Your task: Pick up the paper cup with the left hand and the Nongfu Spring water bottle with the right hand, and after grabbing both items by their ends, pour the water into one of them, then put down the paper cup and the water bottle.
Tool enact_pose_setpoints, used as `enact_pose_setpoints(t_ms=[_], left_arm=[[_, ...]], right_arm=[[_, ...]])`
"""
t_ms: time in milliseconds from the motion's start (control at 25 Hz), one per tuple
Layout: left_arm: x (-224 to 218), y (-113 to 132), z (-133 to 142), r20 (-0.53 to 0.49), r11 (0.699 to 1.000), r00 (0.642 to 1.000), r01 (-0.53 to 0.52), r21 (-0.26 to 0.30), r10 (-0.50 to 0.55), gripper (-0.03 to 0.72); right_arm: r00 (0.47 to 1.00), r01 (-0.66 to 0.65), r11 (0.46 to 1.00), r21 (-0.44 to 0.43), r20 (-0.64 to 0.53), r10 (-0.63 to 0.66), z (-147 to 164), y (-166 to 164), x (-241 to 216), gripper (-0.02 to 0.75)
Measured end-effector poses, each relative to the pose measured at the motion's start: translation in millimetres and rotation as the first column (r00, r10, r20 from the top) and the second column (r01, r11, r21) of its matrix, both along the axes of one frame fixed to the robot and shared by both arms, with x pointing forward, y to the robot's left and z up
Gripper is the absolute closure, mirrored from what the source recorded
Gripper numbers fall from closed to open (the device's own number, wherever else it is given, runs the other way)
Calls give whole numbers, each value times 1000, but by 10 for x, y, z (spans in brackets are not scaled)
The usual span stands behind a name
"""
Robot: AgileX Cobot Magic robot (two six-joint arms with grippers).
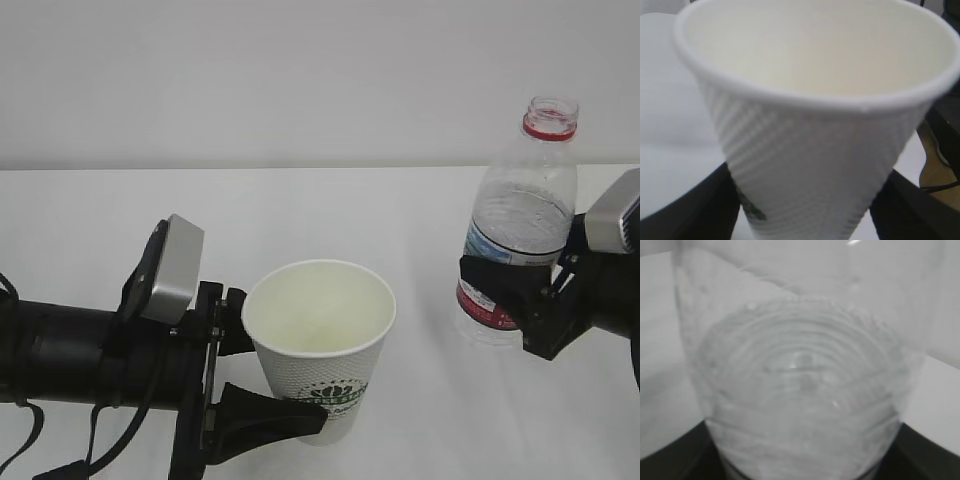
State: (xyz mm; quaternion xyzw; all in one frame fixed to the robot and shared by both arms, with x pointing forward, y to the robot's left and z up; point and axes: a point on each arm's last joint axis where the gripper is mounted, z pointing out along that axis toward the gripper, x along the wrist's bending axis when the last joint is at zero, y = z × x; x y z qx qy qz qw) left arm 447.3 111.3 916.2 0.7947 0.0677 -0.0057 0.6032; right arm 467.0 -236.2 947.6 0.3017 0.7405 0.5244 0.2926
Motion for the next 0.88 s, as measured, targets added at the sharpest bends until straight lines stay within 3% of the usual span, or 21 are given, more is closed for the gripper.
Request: enact_pose_setpoints(t_ms=[440,880], left_arm=[[0,0,0,-1,1000,1000,0,0,0,136],[19,0,9,-6,1000,1000,-23,-10,23,136]], right_arm=[[999,-21,999,-28,45,22,106,12,83,234],[991,-66,989,-132,106,80,334,145,117,234]])
